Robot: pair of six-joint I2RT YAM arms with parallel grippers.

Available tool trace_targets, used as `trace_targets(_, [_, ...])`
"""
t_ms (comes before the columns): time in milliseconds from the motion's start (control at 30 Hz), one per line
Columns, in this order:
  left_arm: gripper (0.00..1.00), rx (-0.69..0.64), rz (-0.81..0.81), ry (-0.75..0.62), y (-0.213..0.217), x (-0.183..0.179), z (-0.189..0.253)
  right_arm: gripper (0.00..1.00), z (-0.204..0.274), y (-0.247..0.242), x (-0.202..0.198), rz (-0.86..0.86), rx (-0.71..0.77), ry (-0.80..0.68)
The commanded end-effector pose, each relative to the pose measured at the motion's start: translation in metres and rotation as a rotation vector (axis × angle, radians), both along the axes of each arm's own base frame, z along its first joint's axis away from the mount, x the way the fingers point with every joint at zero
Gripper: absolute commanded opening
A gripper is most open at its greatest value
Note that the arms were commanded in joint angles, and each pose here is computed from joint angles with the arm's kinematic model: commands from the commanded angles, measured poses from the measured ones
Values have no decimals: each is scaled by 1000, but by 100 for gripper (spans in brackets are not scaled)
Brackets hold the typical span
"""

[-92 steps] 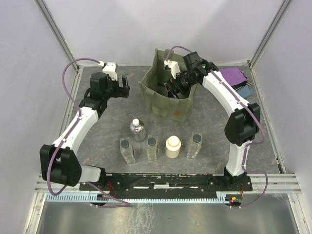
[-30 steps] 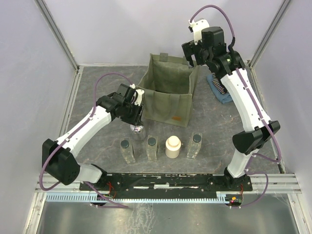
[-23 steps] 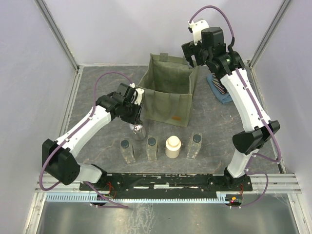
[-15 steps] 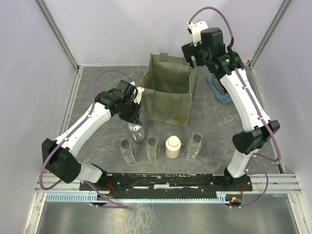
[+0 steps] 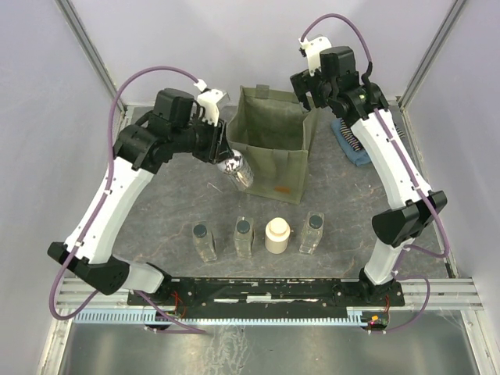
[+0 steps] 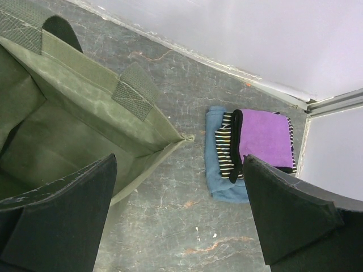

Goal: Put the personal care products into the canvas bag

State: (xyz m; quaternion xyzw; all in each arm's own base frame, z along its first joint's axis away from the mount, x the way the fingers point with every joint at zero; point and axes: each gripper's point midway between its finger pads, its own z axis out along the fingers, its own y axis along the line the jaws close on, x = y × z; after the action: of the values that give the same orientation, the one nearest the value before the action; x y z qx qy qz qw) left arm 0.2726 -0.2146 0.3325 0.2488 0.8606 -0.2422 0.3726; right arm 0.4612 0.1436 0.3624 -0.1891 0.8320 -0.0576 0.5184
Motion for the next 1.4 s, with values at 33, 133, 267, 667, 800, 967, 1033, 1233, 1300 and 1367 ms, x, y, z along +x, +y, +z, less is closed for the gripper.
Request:
trace_targets(33, [3,-185,-111,-337,-13,-5,113,100,0,-1,9,-11,3,-19])
trace_targets(133, [3,-198,-121,-407,-12,-4,136,100,-2,1,12,-9,6,-13])
trace_targets(267, [3,-203,-114,-499,-9,0,159,100,-4,2,15,-9,8,-11])
trace_targets(667, [3,-233,-130,-697,-22,29,202,100,-4,0,18,-20,-17,-6])
trace_targets(800, [3,-258,-113,-783,-20,31,224,100,-6,-3,19,-28,-33,-3])
trace_targets(967, [3,-294,-98,-866,-18,30,249,100,-7,-5,23,-33,-46,-4])
trace_targets(1033, [3,-299,-85,-888,-15,29,256,100,-6,-6,24,-36,-49,-7])
trace_targets(1233, [3,-270,-24,-927,-7,39,262,100,-10,-11,29,-45,-56,-2])
trace_targets(1300, [3,-258,-17,-926,-9,48,259,100,-10,-14,30,-50,-57,-2])
trace_targets(1367, [3,-251,-20,-928,-13,57,258,100,-9,-15,31,-52,-53,-4])
